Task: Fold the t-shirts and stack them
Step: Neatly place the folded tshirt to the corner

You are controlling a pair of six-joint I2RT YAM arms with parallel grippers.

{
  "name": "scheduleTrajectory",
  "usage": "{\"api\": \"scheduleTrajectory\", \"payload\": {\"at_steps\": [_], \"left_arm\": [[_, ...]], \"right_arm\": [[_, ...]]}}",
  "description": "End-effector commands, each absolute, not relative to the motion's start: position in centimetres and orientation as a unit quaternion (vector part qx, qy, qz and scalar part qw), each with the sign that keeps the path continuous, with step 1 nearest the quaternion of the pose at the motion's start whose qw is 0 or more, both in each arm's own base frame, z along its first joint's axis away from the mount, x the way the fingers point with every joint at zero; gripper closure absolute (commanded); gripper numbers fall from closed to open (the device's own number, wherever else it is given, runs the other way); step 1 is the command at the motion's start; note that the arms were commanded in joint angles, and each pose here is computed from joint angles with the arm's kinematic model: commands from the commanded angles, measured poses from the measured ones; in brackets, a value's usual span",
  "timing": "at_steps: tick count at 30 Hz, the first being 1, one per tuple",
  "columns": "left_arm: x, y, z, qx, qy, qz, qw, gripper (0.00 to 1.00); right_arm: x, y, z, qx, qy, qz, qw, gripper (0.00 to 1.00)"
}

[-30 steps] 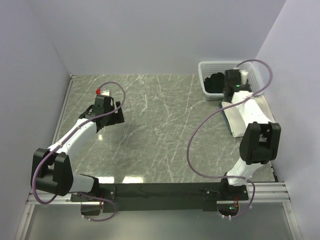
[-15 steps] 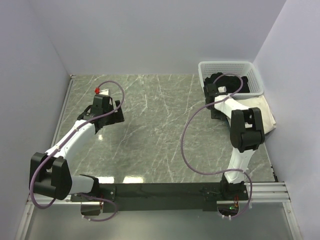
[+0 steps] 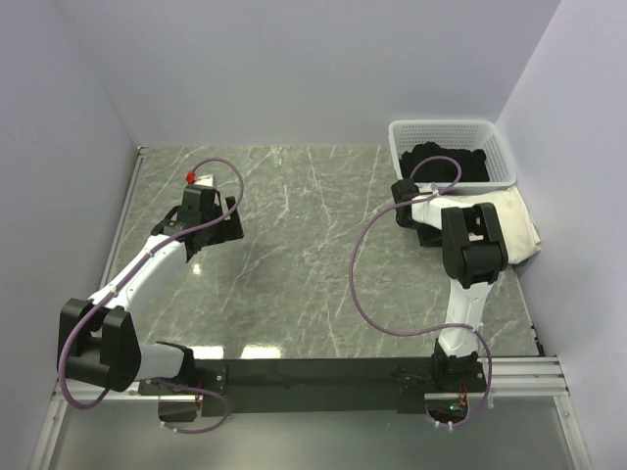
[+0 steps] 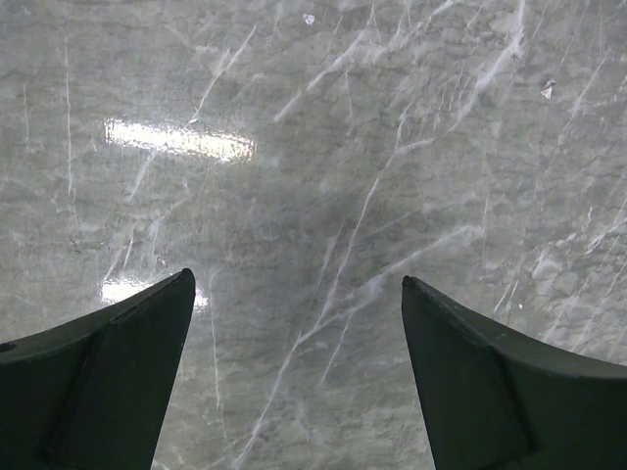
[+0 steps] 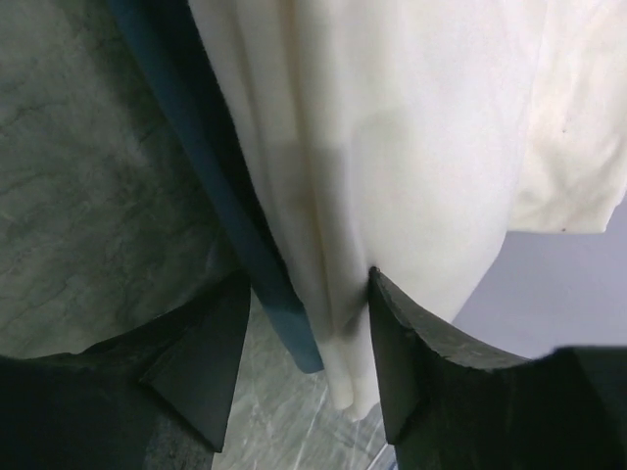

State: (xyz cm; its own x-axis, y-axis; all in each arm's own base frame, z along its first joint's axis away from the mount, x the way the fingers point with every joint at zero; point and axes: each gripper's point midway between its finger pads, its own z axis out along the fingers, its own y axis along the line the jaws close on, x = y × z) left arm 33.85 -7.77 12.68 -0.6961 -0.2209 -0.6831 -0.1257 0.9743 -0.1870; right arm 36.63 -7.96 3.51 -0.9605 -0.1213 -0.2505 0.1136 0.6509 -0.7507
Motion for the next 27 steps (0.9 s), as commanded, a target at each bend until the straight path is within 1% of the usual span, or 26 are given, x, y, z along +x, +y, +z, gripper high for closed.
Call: {"api": "scheduleTrajectory", "payload": {"at_steps": [1, 2, 3, 6, 7, 10, 16, 23, 26, 27], "left_arm": [[34.3, -7.8, 14.1, -0.091, 0.909, -0.071, 0.401, 0.09], [34.3, -7.9, 14.1, -0.090, 0.909, -0.071, 0.401, 0.09], [34.3, -7.9, 14.1, -0.090, 0.909, -0.072, 0.401, 0.09], [34.3, -7.9, 14.1, -0.090, 0.908, -0.073, 0.402, 0.09], [34.3, -7.9, 14.2, -0.090, 0.908, -0.073, 0.402, 0.09], [34.2, -7.9, 14.2, -0.089, 0.908, -0.074, 0.402, 0.09], [34.3, -8.0, 14.2, -0.089, 0.908, -0.075, 0.402, 0.09], [34.3, -8.1, 14.3, -0.087, 0.908, -0.078, 0.402, 0.09], [34.3, -8.3, 14.4, -0.086, 0.908, -0.082, 0.401, 0.09], [34.3, -8.3, 14.4, -0.086, 0.908, -0.083, 0.401, 0.09]], "right_arm": [[37.0, -8.2, 3.6, 0.002, 0.886, -0.439, 0.152, 0.43], [37.0, -8.3, 3.7, -0.011, 0.885, -0.441, 0.146, 0.46], [37.0, -8.4, 3.6, -0.013, 0.884, -0.444, 0.146, 0.56], [36.9, -8.6, 3.3, -0.018, 0.880, -0.454, 0.138, 0.76], [37.0, -8.7, 3.4, -0.018, 0.879, -0.456, 0.139, 0.88], [37.0, -8.7, 3.4, -0.018, 0.879, -0.457, 0.137, 1.00], [37.5, -6.4, 4.2, -0.031, 0.885, -0.433, 0.166, 1.00], [37.5, -3.3, 4.5, -0.058, 0.889, -0.417, 0.182, 1.00], [37.6, -3.0, 4.8, -0.058, 0.890, -0.414, 0.183, 1.00], [37.7, -2.9, 4.8, -0.050, 0.890, -0.414, 0.185, 0.87]]}}
